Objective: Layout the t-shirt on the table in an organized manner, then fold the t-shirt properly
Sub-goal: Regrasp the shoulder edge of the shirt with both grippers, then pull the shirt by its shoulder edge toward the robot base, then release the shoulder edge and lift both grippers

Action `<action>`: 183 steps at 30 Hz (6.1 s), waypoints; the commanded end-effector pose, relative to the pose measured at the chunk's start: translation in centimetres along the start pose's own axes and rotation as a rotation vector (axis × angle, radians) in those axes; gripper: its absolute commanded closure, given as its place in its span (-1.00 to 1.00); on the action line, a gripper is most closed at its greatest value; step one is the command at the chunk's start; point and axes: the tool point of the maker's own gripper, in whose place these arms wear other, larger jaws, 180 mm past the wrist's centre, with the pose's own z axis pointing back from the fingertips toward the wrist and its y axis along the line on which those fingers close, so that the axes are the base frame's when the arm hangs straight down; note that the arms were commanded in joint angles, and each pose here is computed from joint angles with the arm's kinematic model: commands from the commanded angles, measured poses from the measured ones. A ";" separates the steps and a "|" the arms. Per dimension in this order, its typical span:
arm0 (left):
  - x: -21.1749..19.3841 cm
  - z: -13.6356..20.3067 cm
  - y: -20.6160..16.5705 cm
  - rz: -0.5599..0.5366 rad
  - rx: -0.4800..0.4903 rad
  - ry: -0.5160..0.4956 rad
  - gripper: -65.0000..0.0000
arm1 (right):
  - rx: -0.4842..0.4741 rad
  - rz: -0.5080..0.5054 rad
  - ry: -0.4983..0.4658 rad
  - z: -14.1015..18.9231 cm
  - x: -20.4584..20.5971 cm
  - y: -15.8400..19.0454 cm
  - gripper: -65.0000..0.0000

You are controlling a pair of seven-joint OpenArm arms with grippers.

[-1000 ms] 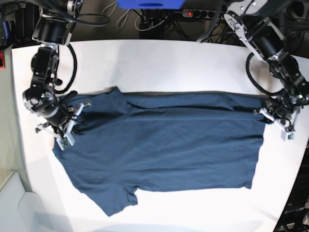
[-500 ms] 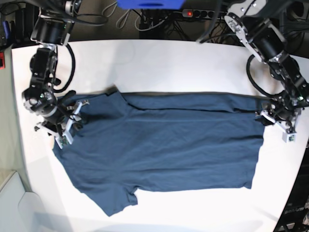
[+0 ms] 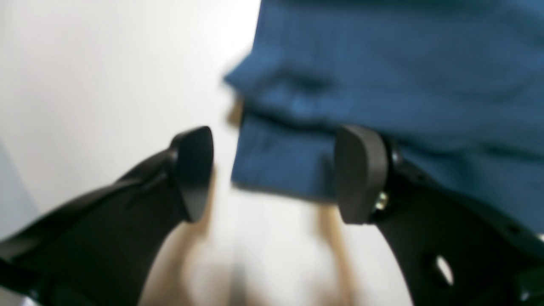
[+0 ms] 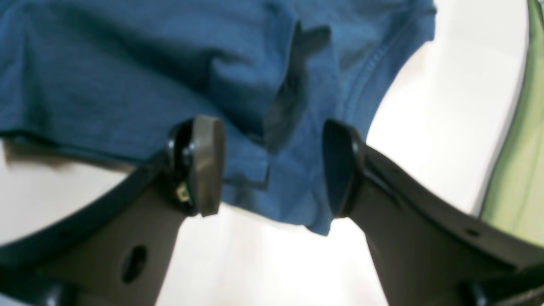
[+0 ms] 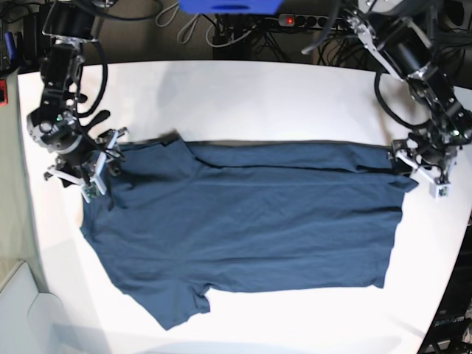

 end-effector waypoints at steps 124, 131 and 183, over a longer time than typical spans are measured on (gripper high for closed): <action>-12.5 4.9 3.9 -0.215 0.082 0.401 0.99 | -0.027 0.092 0.333 10.2 -13.6 1.1 1.00; -12.6 5.0 4.0 -0.220 0.087 0.403 0.99 | -0.007 0.058 0.344 10.3 -14.3 2.5 1.00; -12.5 8.3 3.8 -0.304 0.112 0.357 -0.05 | -0.139 -0.023 0.291 10.5 -12.6 -1.2 0.30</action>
